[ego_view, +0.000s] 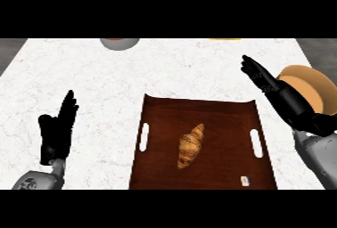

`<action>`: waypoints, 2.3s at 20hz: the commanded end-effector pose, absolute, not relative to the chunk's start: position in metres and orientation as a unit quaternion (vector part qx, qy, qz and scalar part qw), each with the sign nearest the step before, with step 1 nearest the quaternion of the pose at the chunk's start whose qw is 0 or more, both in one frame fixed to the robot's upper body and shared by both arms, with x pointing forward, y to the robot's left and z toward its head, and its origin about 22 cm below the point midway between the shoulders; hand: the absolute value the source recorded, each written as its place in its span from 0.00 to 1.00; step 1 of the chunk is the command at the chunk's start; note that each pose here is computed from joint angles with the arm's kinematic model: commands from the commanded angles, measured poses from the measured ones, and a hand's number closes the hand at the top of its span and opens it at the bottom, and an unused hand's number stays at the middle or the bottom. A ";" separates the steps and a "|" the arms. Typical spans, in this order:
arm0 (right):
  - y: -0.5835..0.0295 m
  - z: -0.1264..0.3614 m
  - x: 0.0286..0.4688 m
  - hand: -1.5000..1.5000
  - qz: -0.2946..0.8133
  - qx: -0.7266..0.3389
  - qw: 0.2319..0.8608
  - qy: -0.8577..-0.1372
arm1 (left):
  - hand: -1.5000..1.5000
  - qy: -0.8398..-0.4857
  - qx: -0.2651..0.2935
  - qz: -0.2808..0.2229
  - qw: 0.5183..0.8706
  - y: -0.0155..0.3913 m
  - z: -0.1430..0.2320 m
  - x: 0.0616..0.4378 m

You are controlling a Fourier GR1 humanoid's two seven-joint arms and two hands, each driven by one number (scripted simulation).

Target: Pick the croissant from the tray and place it in the pot

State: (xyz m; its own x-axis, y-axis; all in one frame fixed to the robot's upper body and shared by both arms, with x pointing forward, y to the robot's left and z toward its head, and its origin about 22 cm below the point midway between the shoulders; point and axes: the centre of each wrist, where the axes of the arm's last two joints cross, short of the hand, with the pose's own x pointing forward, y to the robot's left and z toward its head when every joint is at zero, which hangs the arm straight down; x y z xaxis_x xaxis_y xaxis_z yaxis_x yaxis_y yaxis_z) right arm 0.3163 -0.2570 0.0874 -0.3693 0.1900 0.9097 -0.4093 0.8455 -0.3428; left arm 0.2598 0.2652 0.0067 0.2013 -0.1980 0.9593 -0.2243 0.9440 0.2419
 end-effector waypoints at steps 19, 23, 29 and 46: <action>-0.304 0.070 0.238 0.00 0.377 -0.121 0.460 -0.795 | 0.50 -0.767 0.045 0.030 0.640 0.267 0.085 0.292; -0.293 0.086 0.233 0.00 0.450 -0.155 0.482 -0.736 | 0.50 -0.767 0.055 0.028 0.639 0.271 0.077 0.295; -0.244 0.133 0.241 0.00 0.524 -0.179 0.491 -0.672 | 0.50 -0.769 0.048 0.018 0.637 0.261 0.082 0.308; -0.174 0.063 0.260 0.00 0.565 -0.159 0.567 -0.578 | 0.50 -0.773 0.055 0.016 0.632 0.270 0.079 0.315</action>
